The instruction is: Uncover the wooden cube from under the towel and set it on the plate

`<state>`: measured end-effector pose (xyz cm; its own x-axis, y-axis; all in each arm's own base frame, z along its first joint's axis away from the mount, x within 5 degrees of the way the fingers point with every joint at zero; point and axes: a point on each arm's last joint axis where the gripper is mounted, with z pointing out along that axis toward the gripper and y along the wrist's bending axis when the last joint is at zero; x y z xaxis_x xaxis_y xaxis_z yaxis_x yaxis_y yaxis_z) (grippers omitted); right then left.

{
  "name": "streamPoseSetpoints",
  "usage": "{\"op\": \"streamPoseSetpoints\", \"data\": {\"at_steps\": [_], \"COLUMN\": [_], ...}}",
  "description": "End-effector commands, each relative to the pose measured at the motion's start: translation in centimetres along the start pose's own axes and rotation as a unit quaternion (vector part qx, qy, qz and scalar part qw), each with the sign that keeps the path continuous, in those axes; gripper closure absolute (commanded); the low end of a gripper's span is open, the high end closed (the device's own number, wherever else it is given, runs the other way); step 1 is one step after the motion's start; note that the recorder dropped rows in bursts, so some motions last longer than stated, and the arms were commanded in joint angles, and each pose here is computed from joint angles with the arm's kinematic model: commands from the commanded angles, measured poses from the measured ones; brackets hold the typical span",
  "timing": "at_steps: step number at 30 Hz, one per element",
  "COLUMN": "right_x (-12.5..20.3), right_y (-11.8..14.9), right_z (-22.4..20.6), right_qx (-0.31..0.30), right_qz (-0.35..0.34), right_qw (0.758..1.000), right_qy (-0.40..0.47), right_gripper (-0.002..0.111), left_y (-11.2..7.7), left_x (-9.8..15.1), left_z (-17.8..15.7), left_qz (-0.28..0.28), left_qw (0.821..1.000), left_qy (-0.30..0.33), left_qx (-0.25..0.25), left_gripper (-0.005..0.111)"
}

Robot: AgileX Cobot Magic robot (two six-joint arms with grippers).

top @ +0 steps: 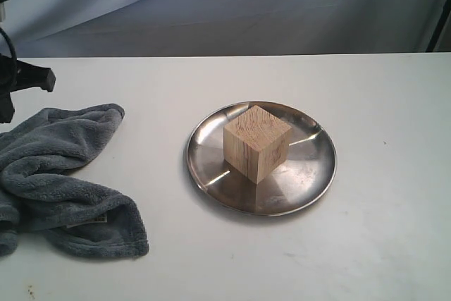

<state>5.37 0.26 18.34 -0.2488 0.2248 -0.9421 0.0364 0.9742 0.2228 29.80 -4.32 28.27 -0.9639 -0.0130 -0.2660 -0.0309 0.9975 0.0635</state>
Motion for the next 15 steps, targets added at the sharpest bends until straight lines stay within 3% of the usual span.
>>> {"op": "streamPoseSetpoints", "data": {"at_steps": [1,15], "right_x": [0.1,0.1], "right_y": [-0.1,-0.1], "right_z": [0.0,0.0], "right_qx": [0.004,0.004], "right_qz": [-0.006,-0.006], "right_qw": [1.0,1.0], "right_qy": [-0.002,-0.002], "right_gripper": [0.108,0.108], "left_y": [0.6,2.9], "left_x": [2.1,10.6], "left_z": [-1.5,-6.1], "left_qz": [-0.014,-0.027], "left_qw": [0.999,0.989], "left_qy": [-0.038,-0.146], "left_qx": [0.006,0.02], "left_gripper": [0.107,0.107]}}
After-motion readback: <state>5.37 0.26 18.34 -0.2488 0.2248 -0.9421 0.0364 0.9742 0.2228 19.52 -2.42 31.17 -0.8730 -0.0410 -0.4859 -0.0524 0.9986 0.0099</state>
